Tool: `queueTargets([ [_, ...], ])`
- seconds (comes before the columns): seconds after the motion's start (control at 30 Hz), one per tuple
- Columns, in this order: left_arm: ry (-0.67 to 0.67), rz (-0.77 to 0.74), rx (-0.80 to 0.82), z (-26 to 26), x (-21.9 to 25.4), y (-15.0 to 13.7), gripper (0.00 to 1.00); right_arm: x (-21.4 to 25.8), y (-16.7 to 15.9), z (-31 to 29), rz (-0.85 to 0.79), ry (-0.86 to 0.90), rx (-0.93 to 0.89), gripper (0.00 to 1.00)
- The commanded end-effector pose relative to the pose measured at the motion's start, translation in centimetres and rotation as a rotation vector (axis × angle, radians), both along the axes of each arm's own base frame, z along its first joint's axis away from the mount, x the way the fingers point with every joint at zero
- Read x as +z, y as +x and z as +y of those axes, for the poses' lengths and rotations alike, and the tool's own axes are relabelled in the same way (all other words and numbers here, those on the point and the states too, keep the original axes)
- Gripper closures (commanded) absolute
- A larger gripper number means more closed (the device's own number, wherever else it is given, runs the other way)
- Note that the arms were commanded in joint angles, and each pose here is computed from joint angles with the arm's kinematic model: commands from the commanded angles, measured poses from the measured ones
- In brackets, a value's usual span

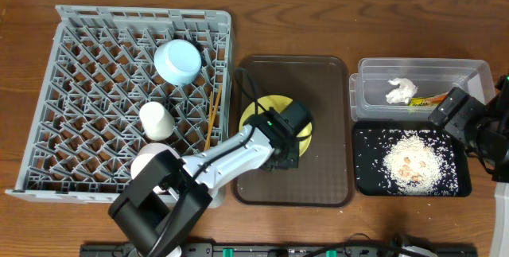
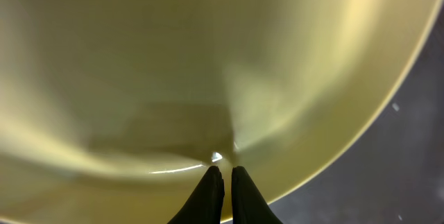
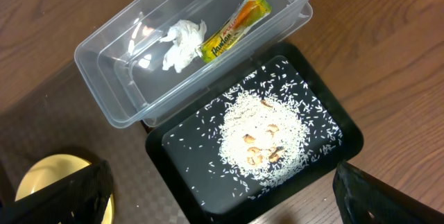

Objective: Sort waste into correct bins and load items into the dishwasher
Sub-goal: 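Move the left gripper over the yellow plate on the brown tray, then grip the yellow plate rim with the left gripper and tilt it up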

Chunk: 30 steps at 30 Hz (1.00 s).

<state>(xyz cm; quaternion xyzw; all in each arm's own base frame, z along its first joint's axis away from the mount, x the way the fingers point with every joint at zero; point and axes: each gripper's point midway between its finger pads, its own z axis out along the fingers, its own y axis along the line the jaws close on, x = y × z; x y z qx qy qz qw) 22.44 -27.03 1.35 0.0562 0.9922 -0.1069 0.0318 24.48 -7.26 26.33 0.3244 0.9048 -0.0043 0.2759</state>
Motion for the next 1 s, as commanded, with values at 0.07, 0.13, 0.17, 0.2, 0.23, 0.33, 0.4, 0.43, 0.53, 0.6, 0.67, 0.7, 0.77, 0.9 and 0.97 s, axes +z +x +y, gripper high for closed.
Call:
queueTargets([
  [0.07, -0.046, 0.046, -0.073, -2.4, 0.3, -2.6, 0.91, 0.2, -0.1, 0.0, -0.003, -0.011, 0.009, 0.01],
  [0.13, -0.042, 0.048, -0.104, -2.9, 0.3, -3.5, 0.89, 0.2, -0.1, 0.0, -0.003, -0.011, 0.009, 0.01],
  [0.17, -0.041, 0.048, -0.118, -3.2, 0.3, -3.9, 0.88, 0.2, -0.1, 0.0, -0.003, -0.011, 0.009, 0.01],
  [0.2, -0.041, 0.048, -0.135, -3.4, 0.3, -4.4, 0.88, 0.2, -0.1, 0.0, -0.003, -0.011, 0.009, 0.01],
  [0.23, -0.040, 0.048, -0.146, -3.6, 0.3, -4.7, 0.88, 0.2, -0.1, 0.0, -0.003, -0.011, 0.009, 0.01],
  [0.33, -0.025, 0.026, -0.164, -3.8, 0.3, -5.0, 0.76, 0.2, -0.1, 0.0, -0.003, -0.011, 0.009, 0.01],
  [0.4, -0.002, -0.004, -0.150, -3.4, 0.2, -4.2, 0.73, 0.2, -0.1, 0.0, -0.003, -0.011, 0.009, 0.01],
  [0.43, 0.005, -0.018, -0.140, -3.2, 0.2, -3.8, 0.73, 0.2, -0.1, 0.0, -0.003, -0.011, 0.009, 0.01],
  [0.53, -0.043, -0.062, -0.112, -3.8, 0.7, -2.1, 0.72, 0.2, -0.1, 0.0, -0.003, -0.011, 0.009, 0.01],
  [0.6, -0.105, -0.101, -0.100, -5.1, 1.3, -1.0, 0.67, 0.2, -0.1, 0.0, -0.003, -0.011, 0.009, 0.01],
  [0.67, -0.147, -0.136, -0.104, -6.2, 1.8, -0.4, 0.64, 0.2, -0.1, 0.0, -0.003, -0.011, 0.009, 0.01],
  [0.7, -0.163, -0.149, -0.107, -6.7, 2.0, -0.2, 0.61, 0.2, -0.1, 0.0, -0.002, -0.011, 0.009, 0.01],
  [0.77, -0.191, -0.172, -0.107, -7.3, 2.3, 0.3, 0.58, 0.2, -0.1, 0.0, -0.003, -0.011, 0.009, 0.01],
  [0.9, -0.208, -0.199, -0.103, -7.8, 2.6, 0.8, 0.55, 0.2, -0.1, 0.0, -0.003, -0.011, 0.009, 0.01],
  [0.97, -0.204, -0.203, -0.119, -7.7, 2.6, 0.8, 0.55, 0.2, -0.1, 0.0, -0.003, -0.011, 0.009, 0.01],
])
